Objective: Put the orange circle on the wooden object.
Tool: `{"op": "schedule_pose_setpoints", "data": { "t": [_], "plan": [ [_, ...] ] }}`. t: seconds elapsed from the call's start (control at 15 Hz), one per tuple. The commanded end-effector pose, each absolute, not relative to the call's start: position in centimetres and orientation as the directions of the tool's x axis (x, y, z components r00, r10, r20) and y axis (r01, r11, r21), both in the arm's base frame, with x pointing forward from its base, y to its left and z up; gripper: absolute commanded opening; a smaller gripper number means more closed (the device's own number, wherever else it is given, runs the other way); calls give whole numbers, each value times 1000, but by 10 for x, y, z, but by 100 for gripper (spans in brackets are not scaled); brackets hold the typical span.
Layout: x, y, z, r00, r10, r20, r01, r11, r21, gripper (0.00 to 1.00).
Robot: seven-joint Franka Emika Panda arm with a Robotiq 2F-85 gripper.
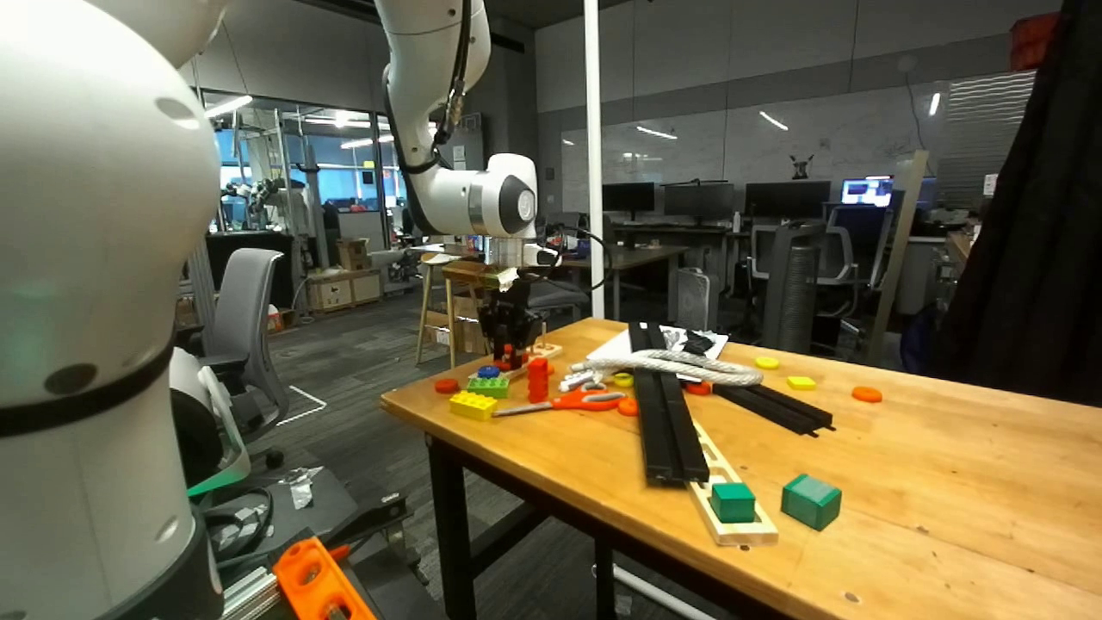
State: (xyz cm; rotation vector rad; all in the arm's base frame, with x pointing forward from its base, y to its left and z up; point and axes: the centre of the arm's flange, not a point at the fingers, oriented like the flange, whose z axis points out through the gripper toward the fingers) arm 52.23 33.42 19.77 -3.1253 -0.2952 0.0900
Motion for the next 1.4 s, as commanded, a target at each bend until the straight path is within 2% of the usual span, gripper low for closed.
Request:
{"op": "schedule_pose_setpoints", "data": {
  "t": [0.0,0.07,0.13,0.4,0.47,0.93,1.33],
  "plan": [
    [520,329,182,980,187,-67,185,-982,-34,18],
    [520,329,183,982,174,-73,173,-985,-28,67],
    [520,328,182,983,171,-70,170,-985,-27,68],
    [517,320,178,985,156,-74,157,-988,-3,97],
    [516,318,180,986,150,-74,150,-989,0,100],
    [514,276,247,996,90,23,88,-993,75,100],
    [493,223,349,989,33,144,16,-993,119,100]
  ]
}}
